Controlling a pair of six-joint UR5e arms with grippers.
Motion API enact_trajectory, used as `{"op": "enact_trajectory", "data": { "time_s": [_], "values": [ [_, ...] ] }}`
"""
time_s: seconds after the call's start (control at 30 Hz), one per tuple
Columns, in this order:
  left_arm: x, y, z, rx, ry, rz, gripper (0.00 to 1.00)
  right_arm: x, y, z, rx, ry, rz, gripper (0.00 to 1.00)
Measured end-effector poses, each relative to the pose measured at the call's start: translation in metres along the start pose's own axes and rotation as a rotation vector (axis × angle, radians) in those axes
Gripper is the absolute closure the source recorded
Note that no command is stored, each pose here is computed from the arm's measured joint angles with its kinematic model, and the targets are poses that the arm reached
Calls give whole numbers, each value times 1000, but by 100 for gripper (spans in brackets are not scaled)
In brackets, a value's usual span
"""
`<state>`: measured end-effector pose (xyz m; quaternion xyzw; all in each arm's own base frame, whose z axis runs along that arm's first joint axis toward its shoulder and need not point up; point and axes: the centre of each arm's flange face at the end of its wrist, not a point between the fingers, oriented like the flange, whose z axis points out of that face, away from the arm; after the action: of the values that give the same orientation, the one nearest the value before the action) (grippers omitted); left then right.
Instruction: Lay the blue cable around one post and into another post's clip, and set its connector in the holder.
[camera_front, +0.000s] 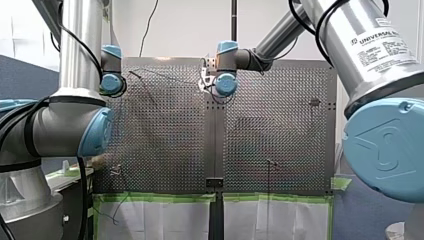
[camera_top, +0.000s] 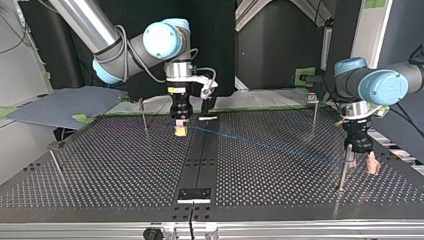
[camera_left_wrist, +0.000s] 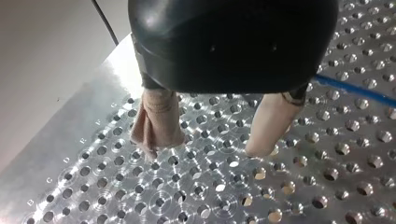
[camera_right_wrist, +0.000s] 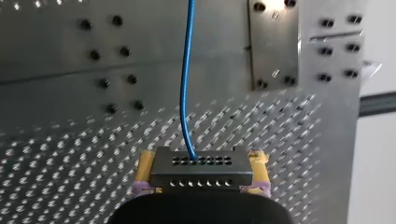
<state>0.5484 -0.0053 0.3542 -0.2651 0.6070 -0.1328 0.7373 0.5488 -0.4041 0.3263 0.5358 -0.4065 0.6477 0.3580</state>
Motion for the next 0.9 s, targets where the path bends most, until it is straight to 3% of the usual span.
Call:
{"op": "enact_trajectory", "data": {
  "time_s": [0.1, 0.27, 0.53, 0.77, 0.9],
  "values": [
    [1, -1, -1, 2, 2, -7, 0, -11, 8, -2, -12, 2, 19, 100],
    [3, -3, -1, 5, 7, -23, 0, -28, 25, -7, -58, 8, 26, 100],
    [8, -9, -5, 5, 30, -32, 0, -53, 57, -16, -163, 19, 5, 100],
    [12, -13, -8, 10, 41, -33, 0, -77, 93, -26, -279, 30, -13, 100],
    [13, -16, -9, 9, 45, -27, 0, -95, 112, -31, -329, 23, -19, 100]
  ]
}}
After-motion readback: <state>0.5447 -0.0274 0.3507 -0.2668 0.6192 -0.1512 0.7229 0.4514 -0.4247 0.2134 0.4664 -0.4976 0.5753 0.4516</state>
